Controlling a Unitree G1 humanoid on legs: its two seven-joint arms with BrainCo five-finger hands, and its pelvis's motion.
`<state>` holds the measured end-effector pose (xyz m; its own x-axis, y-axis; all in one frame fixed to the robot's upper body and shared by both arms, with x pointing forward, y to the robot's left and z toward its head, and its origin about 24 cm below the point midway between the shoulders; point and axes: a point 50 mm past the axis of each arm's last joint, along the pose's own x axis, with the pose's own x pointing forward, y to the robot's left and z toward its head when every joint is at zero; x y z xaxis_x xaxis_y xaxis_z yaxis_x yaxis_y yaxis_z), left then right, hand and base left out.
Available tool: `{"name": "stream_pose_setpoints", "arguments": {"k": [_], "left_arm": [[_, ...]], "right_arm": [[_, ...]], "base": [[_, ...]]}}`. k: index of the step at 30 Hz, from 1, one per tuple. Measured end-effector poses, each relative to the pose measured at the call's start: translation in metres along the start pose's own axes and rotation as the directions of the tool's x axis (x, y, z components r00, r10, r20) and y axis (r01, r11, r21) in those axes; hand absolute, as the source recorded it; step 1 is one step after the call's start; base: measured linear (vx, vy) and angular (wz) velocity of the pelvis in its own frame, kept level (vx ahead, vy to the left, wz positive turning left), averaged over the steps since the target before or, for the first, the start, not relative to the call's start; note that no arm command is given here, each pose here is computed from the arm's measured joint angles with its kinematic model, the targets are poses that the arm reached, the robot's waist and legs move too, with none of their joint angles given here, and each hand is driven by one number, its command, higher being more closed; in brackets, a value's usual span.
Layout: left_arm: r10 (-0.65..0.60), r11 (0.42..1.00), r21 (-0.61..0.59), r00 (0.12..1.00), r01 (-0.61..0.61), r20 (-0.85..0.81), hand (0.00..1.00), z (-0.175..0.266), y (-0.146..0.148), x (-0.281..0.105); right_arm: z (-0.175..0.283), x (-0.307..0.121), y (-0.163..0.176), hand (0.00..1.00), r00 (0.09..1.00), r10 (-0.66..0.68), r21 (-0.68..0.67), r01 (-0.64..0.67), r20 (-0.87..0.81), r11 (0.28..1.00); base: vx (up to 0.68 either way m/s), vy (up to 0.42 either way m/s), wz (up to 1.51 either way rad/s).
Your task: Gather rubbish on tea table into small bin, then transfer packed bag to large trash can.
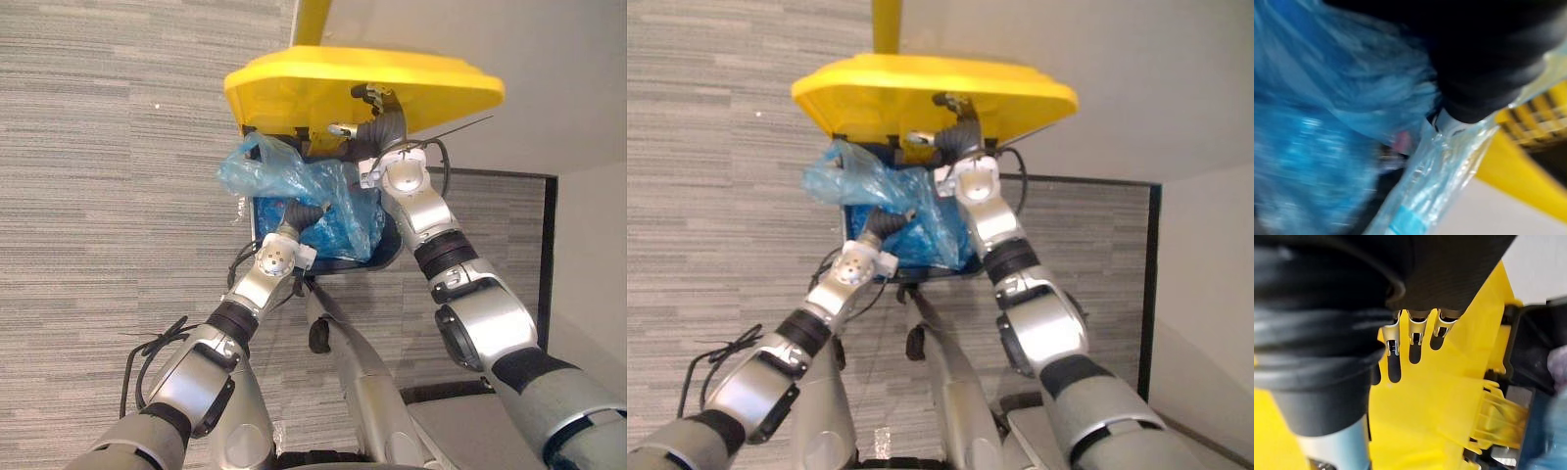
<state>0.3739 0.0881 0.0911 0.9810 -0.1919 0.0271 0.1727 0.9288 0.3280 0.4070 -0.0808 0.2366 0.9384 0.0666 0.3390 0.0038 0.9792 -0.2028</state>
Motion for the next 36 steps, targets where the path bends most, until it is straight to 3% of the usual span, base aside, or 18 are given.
{"name": "stream_pose_setpoints", "arguments": {"k": [1,2,8,13,18,23,28,32,36], "left_arm": [[0.028,1.000,0.005,0.998,-0.028,-0.053,1.00,-0.010,0.004,0.000],[0.053,0.999,0.014,0.992,-0.052,-0.111,0.00,-0.019,0.008,0.000],[0.138,0.987,-0.042,0.953,-0.155,-0.270,0.00,-0.044,0.020,-0.005],[0.171,0.968,-0.128,0.938,-0.218,-0.301,0.00,-0.046,0.016,-0.007],[0.184,0.964,-0.134,0.941,-0.229,-0.286,0.00,-0.046,0.015,-0.010],[0.053,0.996,-0.068,0.993,-0.060,-0.102,0.00,-0.018,-0.002,-0.007],[-0.031,0.996,-0.084,0.999,0.029,-0.030,0.00,-0.011,-0.005,-0.010],[-0.047,0.995,-0.093,0.996,0.040,-0.078,0.00,-0.033,-0.003,-0.023],[-0.016,0.996,-0.089,0.972,-0.005,-0.233,0.00,-0.085,0.012,-0.056]], "right_arm": [[0.002,-0.001,0.004,0.00,1.000,0.013,0.002,-0.013,0.008,1.000],[0.005,-0.001,0.006,0.00,1.000,0.017,0.012,-0.017,0.019,1.000],[0.014,-0.004,0.023,0.00,0.997,0.053,0.039,-0.055,0.049,0.998],[0.028,-0.008,0.034,0.00,0.989,0.096,0.030,-0.100,0.110,0.995],[0.030,-0.009,0.037,0.00,0.987,0.110,0.021,-0.113,0.120,0.993],[0.018,-0.016,0.033,0.00,0.986,0.128,0.001,-0.129,0.104,0.992],[-0.006,-0.024,0.024,0.00,0.990,0.133,-0.017,-0.132,0.044,0.991],[-0.028,-0.033,0.023,0.00,0.990,0.139,-0.031,-0.139,-0.013,0.990],[-0.057,-0.044,0.019,0.00,0.985,0.140,-0.038,-0.144,-0.104,0.989]], "base": [[-0.04,0.016,-0.14],[-0.04,0.016,-0.13],[-0.04,0.005,-0.06],[-0.03,-0.018,0.02],[-0.03,-0.033,0.02],[-0.04,-0.036,0.14],[-0.05,-0.020,0.09],[-0.05,-0.012,0.03],[-0.05,-0.011,0.03]]}}
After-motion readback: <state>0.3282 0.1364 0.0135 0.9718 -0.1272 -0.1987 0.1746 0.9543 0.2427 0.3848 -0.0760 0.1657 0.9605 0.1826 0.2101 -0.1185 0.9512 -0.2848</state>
